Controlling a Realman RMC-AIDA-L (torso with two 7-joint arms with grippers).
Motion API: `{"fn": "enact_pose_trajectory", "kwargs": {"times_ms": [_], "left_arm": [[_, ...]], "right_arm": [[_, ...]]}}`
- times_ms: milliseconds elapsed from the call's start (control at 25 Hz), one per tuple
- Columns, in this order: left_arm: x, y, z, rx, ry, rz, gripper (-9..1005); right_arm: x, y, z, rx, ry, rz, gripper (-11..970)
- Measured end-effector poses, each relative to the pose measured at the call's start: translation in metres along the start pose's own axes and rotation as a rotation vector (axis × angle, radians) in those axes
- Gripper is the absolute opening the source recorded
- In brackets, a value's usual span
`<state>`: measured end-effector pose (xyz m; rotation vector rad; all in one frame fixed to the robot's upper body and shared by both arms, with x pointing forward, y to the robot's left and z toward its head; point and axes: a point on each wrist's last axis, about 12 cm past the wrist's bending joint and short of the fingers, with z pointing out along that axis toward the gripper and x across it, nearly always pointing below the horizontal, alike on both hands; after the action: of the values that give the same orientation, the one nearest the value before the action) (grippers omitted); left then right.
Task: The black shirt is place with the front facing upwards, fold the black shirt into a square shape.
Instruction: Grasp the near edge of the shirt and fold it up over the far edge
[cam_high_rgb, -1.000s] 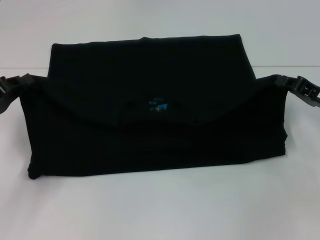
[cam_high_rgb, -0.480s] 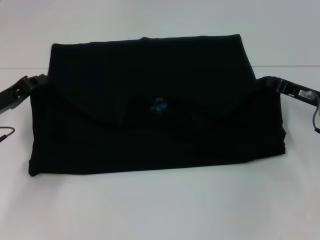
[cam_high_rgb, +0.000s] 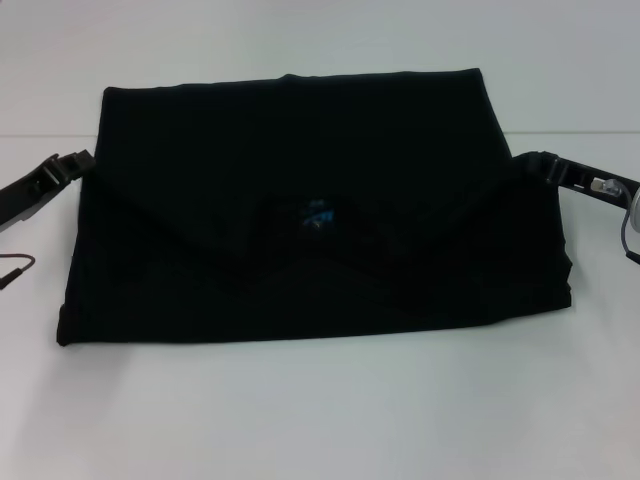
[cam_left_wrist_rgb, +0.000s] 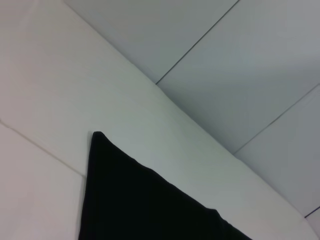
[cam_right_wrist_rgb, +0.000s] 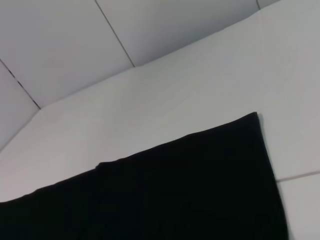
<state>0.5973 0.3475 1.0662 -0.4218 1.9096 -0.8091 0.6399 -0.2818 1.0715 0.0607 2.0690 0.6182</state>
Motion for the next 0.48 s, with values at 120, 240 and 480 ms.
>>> {"fn": "enact_pose_trajectory", "kwargs": {"times_ms": [120, 240, 480], "left_arm": [[0.003, 0.002, -0.001, -0.004, 0.001, -0.002, 109], [0.005, 0.005, -0.004, -0.012, 0.0, -0.015, 199], [0.008, 0.009, -0.02, 0.055, 0.008, -0.047, 421]], "right_arm": [[0.001, -0.002, -0.001, 0.007, 0.0, 0.0, 103], [0.003, -0.005, -0.004, 0.005, 0.005, 0.002, 107], [0.005, -0.012, -0.019, -0.071, 0.024, 0.008, 303]]}}
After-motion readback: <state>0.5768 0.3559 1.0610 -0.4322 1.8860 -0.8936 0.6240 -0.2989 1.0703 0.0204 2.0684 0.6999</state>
